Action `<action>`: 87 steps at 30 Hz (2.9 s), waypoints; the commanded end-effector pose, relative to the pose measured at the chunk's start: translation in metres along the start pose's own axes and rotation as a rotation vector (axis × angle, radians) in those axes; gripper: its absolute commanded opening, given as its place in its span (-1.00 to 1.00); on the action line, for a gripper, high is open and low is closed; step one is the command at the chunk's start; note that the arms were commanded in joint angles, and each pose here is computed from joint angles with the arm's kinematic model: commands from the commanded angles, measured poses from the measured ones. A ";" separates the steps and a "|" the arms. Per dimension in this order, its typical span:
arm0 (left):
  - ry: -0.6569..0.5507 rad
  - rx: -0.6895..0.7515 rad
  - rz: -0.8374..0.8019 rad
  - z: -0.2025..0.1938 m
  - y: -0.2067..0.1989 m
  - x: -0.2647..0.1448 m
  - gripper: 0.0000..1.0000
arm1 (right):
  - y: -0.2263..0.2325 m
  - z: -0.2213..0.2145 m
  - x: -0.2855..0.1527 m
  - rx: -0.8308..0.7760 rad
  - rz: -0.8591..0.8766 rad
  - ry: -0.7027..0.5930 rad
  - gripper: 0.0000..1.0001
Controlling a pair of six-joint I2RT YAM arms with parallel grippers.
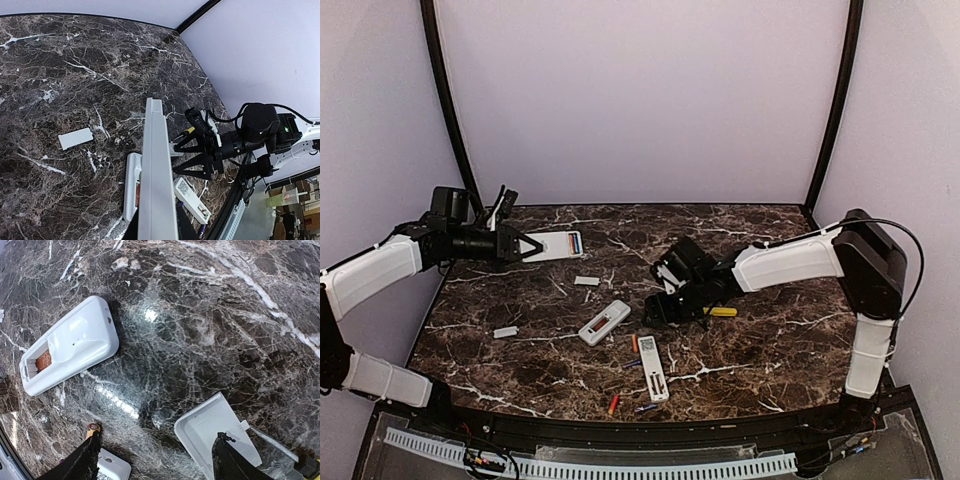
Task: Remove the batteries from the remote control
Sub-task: Place the battery cover at the center of the board, then place the remote control without the battery cover at the center of the board.
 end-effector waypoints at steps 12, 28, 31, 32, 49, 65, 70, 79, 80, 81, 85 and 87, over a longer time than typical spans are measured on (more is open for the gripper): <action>0.090 -0.179 -0.099 -0.060 -0.024 0.007 -1.00 | -0.018 0.024 -0.078 0.053 -0.065 -0.233 0.63; 0.281 -0.531 -0.097 -0.159 -0.036 0.007 -1.00 | -0.115 -0.002 -0.078 0.081 -0.201 -0.191 0.68; 0.304 -0.569 -0.094 -0.171 -0.029 0.011 -1.00 | -0.118 -0.004 -0.077 0.057 -0.199 -0.186 0.68; 0.316 -0.585 -0.089 -0.175 -0.027 0.013 -1.00 | -0.119 -0.004 -0.077 0.047 -0.200 -0.186 0.68; 0.443 -0.636 -0.045 -0.202 -0.007 0.031 -1.00 | -0.129 -0.009 -0.055 -0.031 -0.241 -0.084 0.54; 0.442 -0.595 0.132 -0.201 0.021 0.043 -0.88 | -0.104 -0.032 -0.041 -0.030 -0.131 0.023 0.06; 0.469 -0.587 0.176 -0.203 0.030 0.047 -0.78 | -0.100 -0.039 -0.037 -0.015 -0.158 0.031 -0.12; 0.485 -0.606 0.253 -0.212 0.045 0.041 -0.48 | -0.098 -0.042 -0.029 -0.013 -0.194 0.044 -0.47; 0.487 -0.613 0.254 -0.213 0.045 0.041 -0.43 | -0.098 -0.041 -0.029 -0.015 -0.195 0.042 -0.50; 0.489 -0.619 0.252 -0.215 0.045 0.041 -0.39 | -0.098 -0.041 -0.028 -0.016 -0.195 0.042 -0.52; 0.493 -0.628 0.260 -0.219 0.047 0.040 -0.22 | -0.096 -0.039 -0.029 -0.018 -0.191 0.036 -0.64; 0.490 -0.625 0.263 -0.218 0.048 0.040 -0.16 | -0.095 -0.038 -0.028 -0.018 -0.187 0.033 -0.71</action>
Point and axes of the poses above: each gripper's point midway between its finger pads, its own x axis out along the fingers, its own y axis along the line the jaws close on, z = x × y, the point moved 4 cm from there along -x, back along the fingers, and after that the axes turned 2 degrees about x, right-handed, at the moved point
